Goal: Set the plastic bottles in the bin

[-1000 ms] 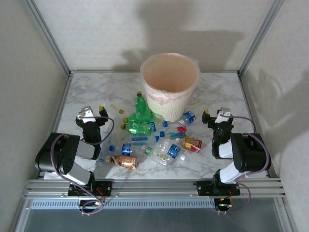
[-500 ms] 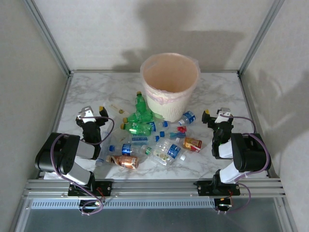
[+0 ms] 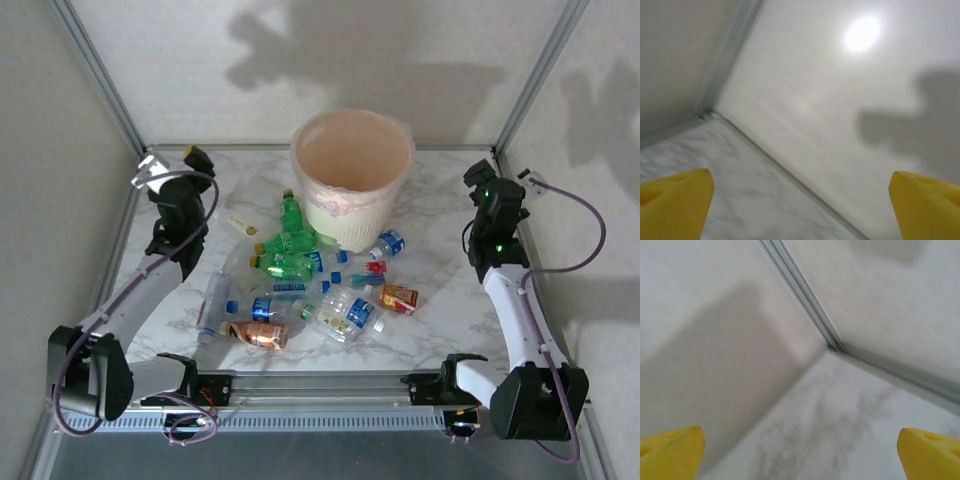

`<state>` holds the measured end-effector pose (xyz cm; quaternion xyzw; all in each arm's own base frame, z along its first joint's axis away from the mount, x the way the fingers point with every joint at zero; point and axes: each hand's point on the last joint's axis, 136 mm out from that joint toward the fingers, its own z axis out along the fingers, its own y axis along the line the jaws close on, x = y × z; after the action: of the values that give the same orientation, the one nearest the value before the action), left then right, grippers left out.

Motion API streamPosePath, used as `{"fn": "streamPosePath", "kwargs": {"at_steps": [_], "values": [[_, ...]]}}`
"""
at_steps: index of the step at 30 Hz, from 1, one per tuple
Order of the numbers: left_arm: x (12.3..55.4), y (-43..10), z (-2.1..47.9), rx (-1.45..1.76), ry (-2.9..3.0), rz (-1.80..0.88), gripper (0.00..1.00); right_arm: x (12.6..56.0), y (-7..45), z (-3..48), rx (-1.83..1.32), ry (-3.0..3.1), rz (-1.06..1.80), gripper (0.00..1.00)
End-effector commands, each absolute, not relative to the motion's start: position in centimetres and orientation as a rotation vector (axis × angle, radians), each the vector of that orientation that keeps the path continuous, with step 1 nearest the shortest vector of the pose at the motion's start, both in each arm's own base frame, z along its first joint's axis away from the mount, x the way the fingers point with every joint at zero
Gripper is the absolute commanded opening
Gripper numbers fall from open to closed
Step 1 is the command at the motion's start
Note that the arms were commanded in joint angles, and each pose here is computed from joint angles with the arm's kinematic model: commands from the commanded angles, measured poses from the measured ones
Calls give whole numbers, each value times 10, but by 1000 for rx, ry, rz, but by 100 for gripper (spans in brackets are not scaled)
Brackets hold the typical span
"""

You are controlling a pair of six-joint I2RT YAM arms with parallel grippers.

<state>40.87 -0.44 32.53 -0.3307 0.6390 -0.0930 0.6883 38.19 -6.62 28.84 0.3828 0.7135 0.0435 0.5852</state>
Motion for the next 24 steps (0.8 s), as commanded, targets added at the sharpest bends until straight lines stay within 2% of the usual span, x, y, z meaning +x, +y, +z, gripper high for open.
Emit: {"fn": "streamPosePath", "kwargs": {"at_steps": [1,4,8,14,24], "values": [[402,-70,267,-711,1726,-272,91,353,-47,186,1104,2181,-39,99],[393,-115,272,-617,1789,-354,91,356,-27,182,1019,2297,-31,99],[384,-139,283,-558,1803,-464,90,365,7,174,893,2371,94,97],[381,-141,300,-543,1814,-481,87,379,57,137,796,2516,238,89],[375,-135,327,-562,1791,-518,87,397,86,89,763,2647,233,83]]}}
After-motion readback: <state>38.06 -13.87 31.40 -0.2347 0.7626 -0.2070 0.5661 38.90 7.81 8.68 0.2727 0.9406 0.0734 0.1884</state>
